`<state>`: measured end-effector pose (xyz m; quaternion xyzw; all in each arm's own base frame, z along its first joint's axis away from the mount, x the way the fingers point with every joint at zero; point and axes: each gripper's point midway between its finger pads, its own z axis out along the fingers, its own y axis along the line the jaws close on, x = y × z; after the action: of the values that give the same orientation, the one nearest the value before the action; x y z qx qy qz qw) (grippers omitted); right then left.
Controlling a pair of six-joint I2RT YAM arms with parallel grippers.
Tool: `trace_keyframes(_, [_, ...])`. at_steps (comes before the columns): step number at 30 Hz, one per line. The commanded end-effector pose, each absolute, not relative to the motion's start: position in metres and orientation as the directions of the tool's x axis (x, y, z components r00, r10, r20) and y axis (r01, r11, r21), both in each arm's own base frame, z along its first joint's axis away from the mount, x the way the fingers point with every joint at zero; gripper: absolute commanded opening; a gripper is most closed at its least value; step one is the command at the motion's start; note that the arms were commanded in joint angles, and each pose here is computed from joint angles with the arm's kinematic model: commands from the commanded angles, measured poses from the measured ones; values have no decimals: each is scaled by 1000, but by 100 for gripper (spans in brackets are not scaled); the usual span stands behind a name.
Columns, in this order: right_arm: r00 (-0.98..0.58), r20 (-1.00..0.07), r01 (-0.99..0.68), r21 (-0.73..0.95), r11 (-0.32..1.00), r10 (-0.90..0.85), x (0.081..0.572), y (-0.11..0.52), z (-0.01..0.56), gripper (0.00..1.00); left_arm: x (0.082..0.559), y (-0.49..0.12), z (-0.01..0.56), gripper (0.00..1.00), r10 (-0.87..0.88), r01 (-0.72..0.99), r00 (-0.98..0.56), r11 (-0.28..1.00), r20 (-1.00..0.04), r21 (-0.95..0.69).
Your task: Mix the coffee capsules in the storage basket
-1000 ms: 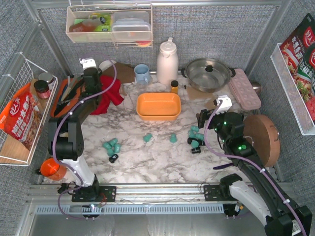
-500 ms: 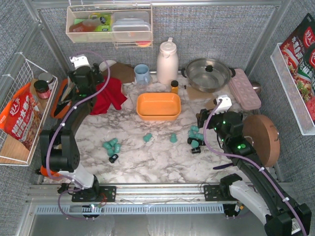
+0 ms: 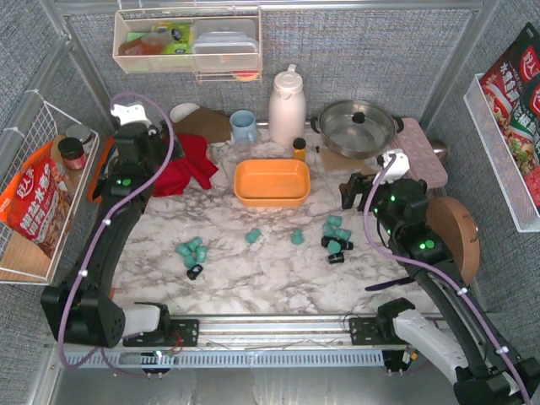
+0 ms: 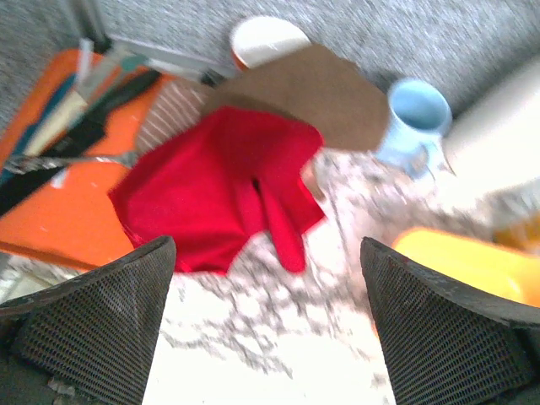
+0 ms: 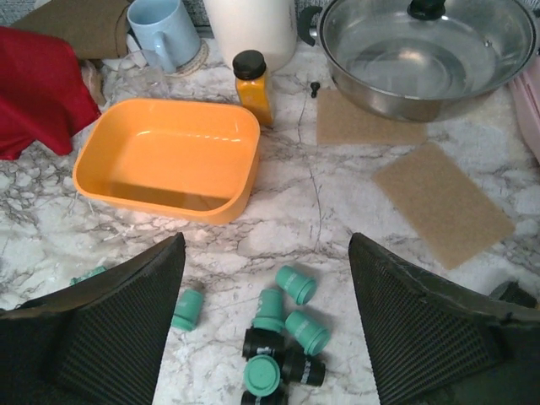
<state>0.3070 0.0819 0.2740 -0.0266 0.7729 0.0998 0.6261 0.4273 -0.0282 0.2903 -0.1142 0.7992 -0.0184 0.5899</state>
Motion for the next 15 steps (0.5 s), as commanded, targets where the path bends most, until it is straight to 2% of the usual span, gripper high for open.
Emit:
trace_keyframes(1, [-317,-942,-151,165,975,111,291,85,262,80,382,-64,269,99,-143,-15,-410,989,-901,-150])
trace_keyframes(6, [-411,-906,-153,179,972,102,276,94,238,74,336,-78,251,99,-42,109,-455,989,-890,-102])
trace_keyframes(11, [-488,-858,-78,222,972,157,267,103,200,68,305,-94,257,99,-102,216,-382,956,-918,-196])
trace_keyframes(15, [-500,-843,-39,251,967,198,266,125,171,68,294,-89,261,99,-136,211,-300,956,-944,-204])
